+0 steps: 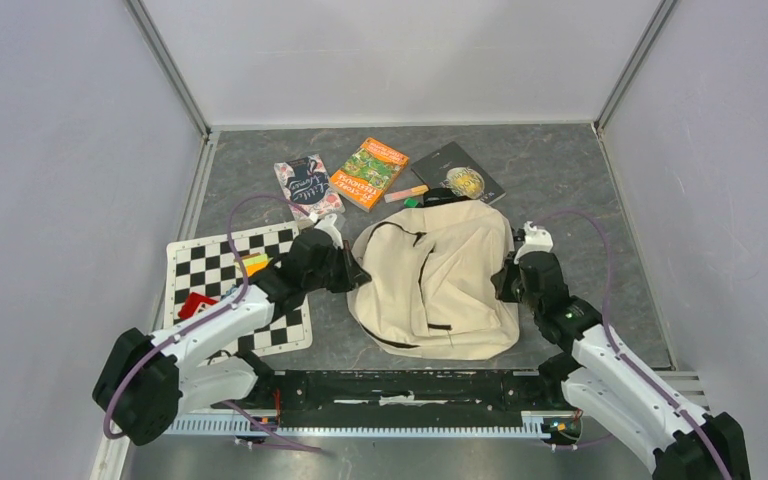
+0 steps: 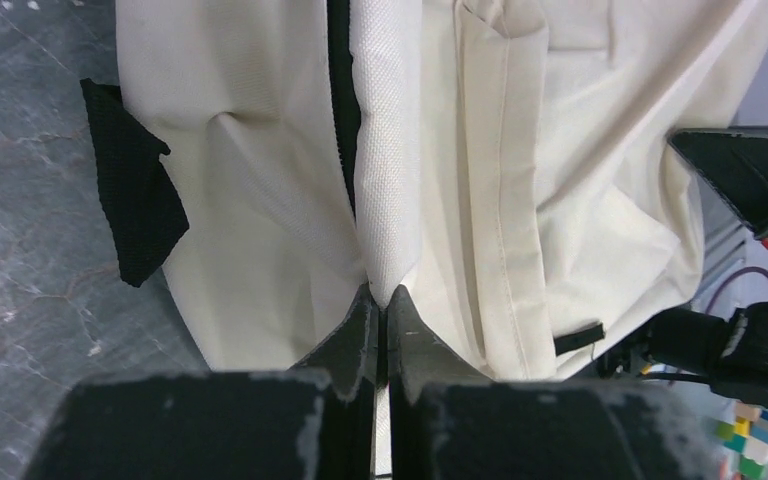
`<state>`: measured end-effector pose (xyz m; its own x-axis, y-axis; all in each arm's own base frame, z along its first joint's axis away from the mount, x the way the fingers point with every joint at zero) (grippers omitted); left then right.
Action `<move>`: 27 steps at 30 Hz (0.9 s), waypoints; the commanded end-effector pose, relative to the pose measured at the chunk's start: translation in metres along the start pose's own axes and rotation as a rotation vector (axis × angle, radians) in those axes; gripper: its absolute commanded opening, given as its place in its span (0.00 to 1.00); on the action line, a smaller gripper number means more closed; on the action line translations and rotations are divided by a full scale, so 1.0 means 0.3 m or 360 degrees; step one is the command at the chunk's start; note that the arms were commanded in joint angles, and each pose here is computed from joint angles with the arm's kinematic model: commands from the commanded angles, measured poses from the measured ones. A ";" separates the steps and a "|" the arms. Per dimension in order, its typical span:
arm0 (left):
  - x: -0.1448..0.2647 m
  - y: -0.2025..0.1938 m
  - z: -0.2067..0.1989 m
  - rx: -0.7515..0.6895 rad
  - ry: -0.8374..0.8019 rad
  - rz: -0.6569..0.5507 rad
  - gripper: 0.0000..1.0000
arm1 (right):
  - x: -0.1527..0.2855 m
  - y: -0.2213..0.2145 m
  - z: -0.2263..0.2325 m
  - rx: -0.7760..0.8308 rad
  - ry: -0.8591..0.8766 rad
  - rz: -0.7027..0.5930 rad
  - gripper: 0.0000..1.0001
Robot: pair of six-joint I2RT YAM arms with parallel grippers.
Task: Pack the student bag
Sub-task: Adjust the student bag at the center of the board.
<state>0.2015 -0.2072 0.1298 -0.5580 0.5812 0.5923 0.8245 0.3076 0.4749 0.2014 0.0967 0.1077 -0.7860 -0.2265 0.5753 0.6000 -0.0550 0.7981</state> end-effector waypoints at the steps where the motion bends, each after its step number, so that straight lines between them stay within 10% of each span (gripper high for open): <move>1: -0.010 0.050 -0.018 -0.0138 0.0009 -0.0059 0.02 | 0.008 -0.014 -0.011 -0.0042 -0.0062 -0.0017 0.00; 6: 0.010 -0.030 0.023 -0.0085 0.0000 0.0068 0.02 | 0.038 0.039 -0.054 0.0034 -0.0211 -0.0090 0.04; 10: 0.057 -0.106 0.018 -0.0095 -0.0132 0.0201 0.05 | 0.083 0.145 -0.065 0.0115 -0.0285 -0.0205 0.38; 15: 0.141 -0.100 -0.015 -0.0109 -0.0204 0.0165 0.66 | 0.127 0.263 -0.030 0.0264 -0.0215 -0.0296 0.76; 20: 0.205 0.005 -0.112 -0.0231 -0.0196 0.0096 0.99 | 0.111 0.312 0.069 0.0347 0.0056 -0.0246 0.81; 27: 0.161 0.173 -0.291 -0.0588 -0.0261 0.0158 1.00 | 0.078 0.304 0.189 0.0347 0.0248 -0.0185 0.80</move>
<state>0.1914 -0.2126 0.2195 -0.4873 0.6811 0.5465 0.8149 0.1298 0.5649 0.2274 0.1177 0.1832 -0.8114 -0.2910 0.5069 0.4913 0.1304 0.8612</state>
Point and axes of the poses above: each gripper's point midway between its finger pads, its own x axis back along the fingers, its own z axis along the line the jaws close on, y = z × x, the point moved 4 cm from there along x, back along the fingers, and after that the axes turned 7 degrees about x, right-handed, at the moved point
